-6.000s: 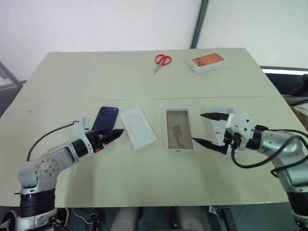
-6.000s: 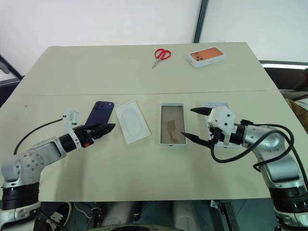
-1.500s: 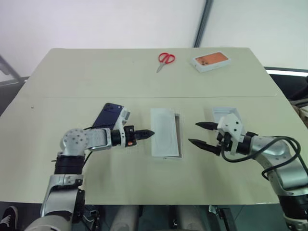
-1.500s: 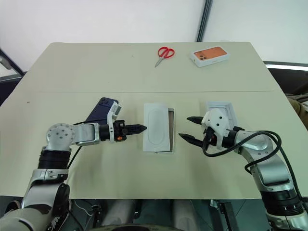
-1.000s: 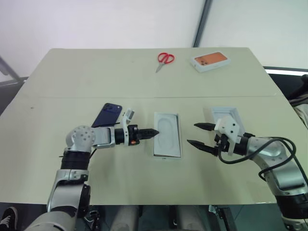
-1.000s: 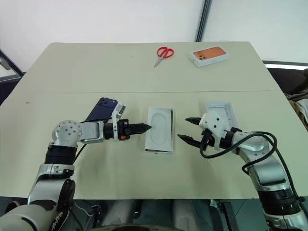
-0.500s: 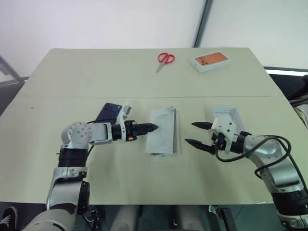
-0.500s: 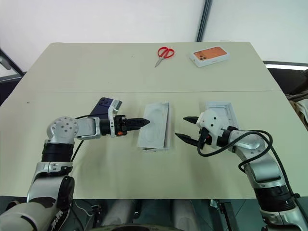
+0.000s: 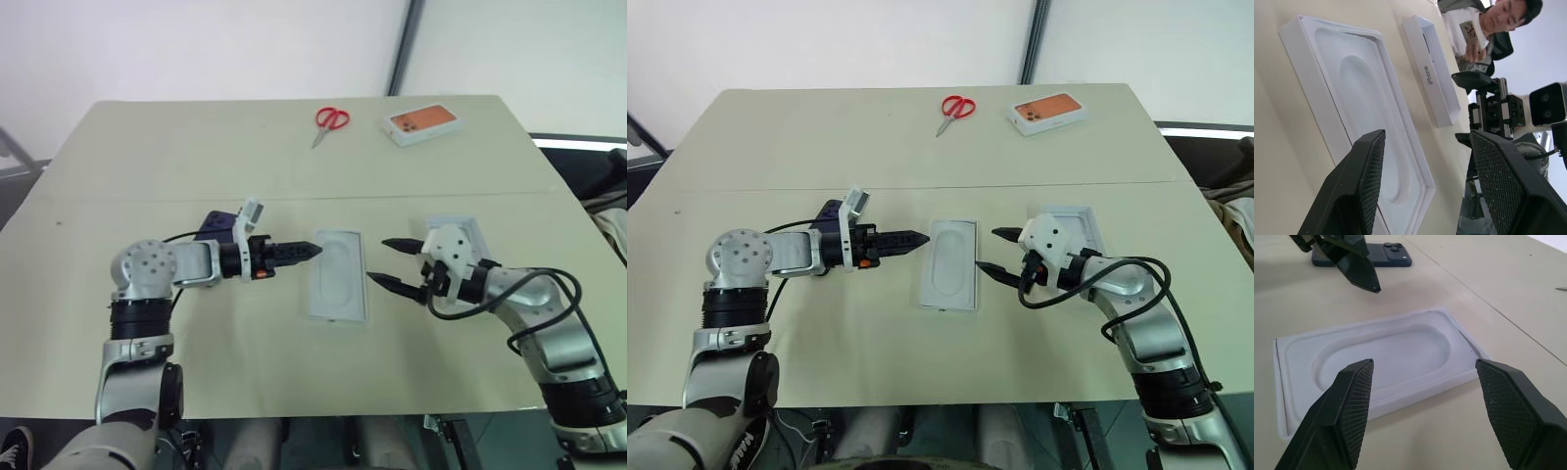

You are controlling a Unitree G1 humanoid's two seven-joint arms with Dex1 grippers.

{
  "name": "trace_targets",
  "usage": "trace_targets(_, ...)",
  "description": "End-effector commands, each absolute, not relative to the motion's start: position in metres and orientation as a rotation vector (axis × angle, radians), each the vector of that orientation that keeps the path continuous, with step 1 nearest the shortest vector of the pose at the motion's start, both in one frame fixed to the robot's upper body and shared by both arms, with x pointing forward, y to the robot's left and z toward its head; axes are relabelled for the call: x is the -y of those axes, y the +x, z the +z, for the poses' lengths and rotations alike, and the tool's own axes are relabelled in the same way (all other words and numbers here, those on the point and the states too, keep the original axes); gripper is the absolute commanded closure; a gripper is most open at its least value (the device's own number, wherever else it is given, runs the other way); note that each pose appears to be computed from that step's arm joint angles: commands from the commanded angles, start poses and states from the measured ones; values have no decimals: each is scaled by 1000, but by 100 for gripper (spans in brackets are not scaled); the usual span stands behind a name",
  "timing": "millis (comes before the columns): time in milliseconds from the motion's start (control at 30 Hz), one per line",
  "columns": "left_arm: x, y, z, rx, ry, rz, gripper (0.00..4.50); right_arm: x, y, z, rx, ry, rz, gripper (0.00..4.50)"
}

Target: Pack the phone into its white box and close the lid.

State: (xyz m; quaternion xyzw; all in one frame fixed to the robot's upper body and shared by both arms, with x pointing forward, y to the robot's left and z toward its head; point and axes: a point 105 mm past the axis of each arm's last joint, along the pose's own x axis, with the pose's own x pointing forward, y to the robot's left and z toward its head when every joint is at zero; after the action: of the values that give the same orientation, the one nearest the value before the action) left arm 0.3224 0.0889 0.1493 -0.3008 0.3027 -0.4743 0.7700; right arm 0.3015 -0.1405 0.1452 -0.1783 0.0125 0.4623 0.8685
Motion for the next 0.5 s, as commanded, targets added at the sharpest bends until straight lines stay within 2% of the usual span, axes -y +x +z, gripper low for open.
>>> trace_targets(33, -112, 335, 168, -457, -548, -975, 156, 128, 301, 165, 55, -339, 974, 125)
trace_targets(100, -129, 342, 173, -384, -530, -938, 154, 118, 302, 169, 69, -300, 974, 185)
trace_targets(267, -158, 347, 178, -331, -529, -876, 154, 89, 309, 160, 67, -348, 962, 431)
trace_targets(300, -161, 345, 175, -338, -514, -871, 154, 82, 310, 158, 69, -343, 971, 444)
trace_targets(500, -168, 341, 166, -350, -492, -849, 154, 63, 320, 133, 6, -482, 957, 444)
